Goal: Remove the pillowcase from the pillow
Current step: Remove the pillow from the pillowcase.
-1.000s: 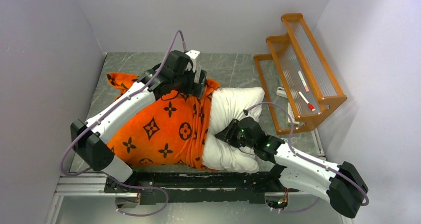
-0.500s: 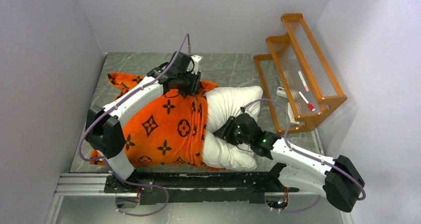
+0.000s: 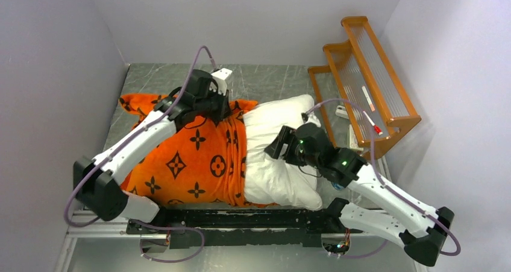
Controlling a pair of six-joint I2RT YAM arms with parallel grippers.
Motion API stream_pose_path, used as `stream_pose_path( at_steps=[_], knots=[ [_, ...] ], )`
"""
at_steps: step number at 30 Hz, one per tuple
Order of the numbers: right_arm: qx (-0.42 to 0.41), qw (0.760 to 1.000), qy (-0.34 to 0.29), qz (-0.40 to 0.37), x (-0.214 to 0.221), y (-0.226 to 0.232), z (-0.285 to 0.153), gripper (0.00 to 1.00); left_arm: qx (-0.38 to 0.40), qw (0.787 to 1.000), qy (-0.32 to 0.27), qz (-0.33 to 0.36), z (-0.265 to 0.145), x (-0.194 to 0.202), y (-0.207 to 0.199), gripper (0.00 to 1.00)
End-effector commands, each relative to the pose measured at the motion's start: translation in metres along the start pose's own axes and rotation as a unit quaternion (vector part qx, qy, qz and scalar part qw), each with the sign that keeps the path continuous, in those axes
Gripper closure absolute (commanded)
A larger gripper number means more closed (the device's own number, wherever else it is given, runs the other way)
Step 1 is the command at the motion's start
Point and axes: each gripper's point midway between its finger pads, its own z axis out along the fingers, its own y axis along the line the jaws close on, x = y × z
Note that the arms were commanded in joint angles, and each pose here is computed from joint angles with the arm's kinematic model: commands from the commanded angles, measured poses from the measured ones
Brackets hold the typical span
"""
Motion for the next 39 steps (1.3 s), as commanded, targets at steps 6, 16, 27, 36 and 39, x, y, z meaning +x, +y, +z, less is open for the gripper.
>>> stream_pose_path(
  at_steps=[6, 16, 27, 36, 39],
  knots=[
    [0.101, 0.98, -0.135, -0.101, -0.107, 0.028, -0.046, 0.15, 0.03, 0.996, -0.081, -0.012, -0.07, -0.015, -0.02, 0.95],
    [0.156, 0.965, -0.062, -0.203, -0.106, 0.044, 0.027, 0.09, 0.037, 0.993, -0.106, -0.035, -0.095, -0.01, -0.026, 0.95],
    [0.248, 0.947, -0.032, -0.203, -0.074, -0.022, 0.043, 0.94, -0.084, 0.989, -0.106, -0.066, -0.118, 0.005, 0.014, 0.95],
    [0.251, 0.959, -0.036, -0.13, -0.08, -0.064, 0.033, 1.0, -0.308, 0.945, -0.076, -0.082, -0.145, -0.001, 0.106, 0.95],
    [0.244, 0.962, -0.03, -0.123, -0.077, -0.067, 0.035, 1.0, -0.32, 0.938, -0.075, -0.11, -0.152, -0.01, 0.135, 0.95]
  ],
)
